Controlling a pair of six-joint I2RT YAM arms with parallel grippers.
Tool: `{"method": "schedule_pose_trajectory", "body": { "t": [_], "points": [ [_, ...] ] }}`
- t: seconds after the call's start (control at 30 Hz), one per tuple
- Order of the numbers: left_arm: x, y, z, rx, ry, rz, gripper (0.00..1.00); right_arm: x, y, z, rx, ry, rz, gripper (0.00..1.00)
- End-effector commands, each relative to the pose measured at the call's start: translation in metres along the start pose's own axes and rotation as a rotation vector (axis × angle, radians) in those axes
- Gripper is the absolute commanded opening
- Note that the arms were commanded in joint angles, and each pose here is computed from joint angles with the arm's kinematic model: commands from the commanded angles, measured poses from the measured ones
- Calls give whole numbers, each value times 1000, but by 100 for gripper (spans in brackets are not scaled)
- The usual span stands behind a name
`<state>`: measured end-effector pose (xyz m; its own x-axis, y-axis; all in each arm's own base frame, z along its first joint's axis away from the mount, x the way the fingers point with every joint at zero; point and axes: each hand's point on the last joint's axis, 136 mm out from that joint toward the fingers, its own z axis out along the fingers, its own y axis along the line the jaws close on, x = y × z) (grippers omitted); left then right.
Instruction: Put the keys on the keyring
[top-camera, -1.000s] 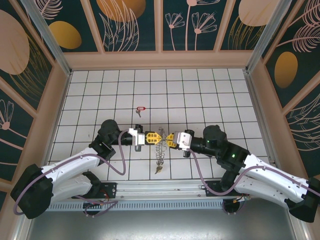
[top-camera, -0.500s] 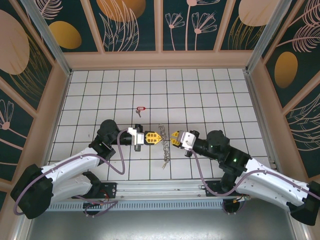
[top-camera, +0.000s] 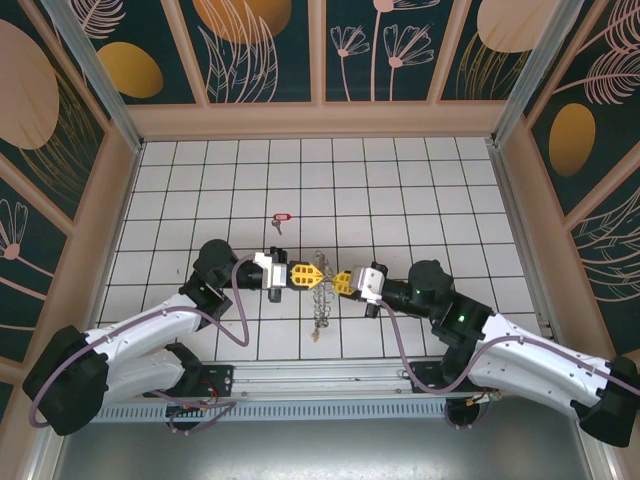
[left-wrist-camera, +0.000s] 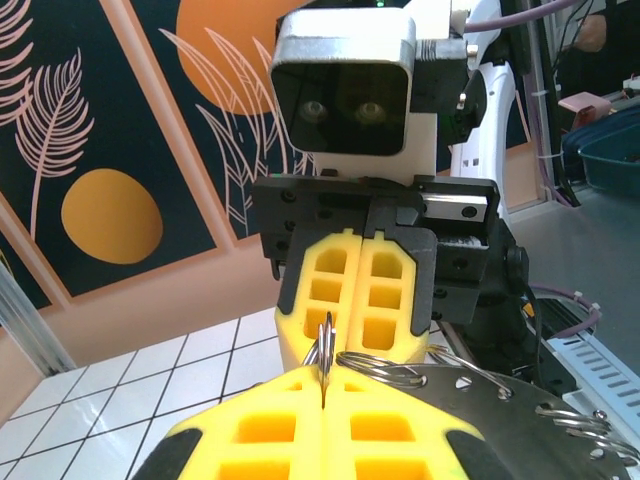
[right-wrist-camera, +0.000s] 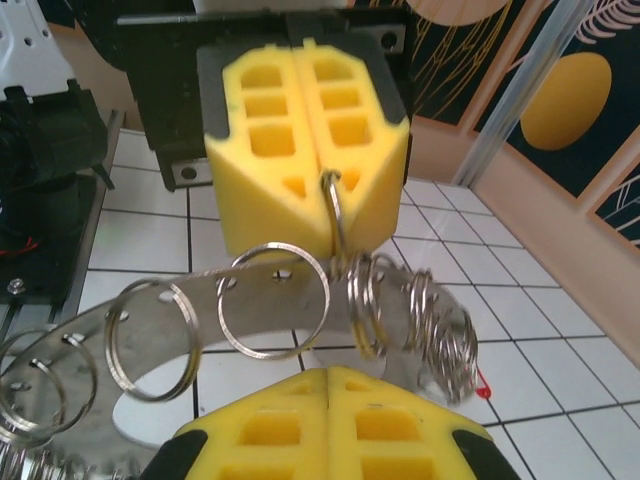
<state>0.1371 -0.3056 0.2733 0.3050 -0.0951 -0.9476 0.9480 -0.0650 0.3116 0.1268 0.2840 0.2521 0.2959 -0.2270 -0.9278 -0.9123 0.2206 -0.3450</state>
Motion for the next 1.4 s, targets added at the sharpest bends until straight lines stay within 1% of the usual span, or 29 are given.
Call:
{"method": "schedule_pose_trajectory", "body": {
  "t": [0.0,0.1,0.23,0.33,0.5,0.87,1.03,1.27,1.37],
  "points": [
    [-19,0,2,25,-48,42,0,-30,-2,1,-9,-108,-52,7],
    [-17,0,2,25,-43,41,0,-39,-3,1,-12,-137,-64,9],
    [-17,-2,2,35,-41,43,0,-48,-10,-2,25,-169,-66,11],
    [-16,-2,2,36,-36,46,0,-50,-10,-4,28,-173,-66,14],
    [-17,-3,2,38,-37,52,0,-51,-7,-6,7,-172,-58,16],
    [-18,0,4,37,-31,53,0,-55,1,-1,-57,-174,-65,16],
    [-16,3,5,33,-19,54,0,-57,1,-1,-62,-178,-73,16],
    [-16,0,6,47,-20,51,0,-50,-1,6,-56,-141,-92,10],
    [-13,1,7,48,-12,49,0,-52,0,9,-70,-151,-94,10]
  ]
}}
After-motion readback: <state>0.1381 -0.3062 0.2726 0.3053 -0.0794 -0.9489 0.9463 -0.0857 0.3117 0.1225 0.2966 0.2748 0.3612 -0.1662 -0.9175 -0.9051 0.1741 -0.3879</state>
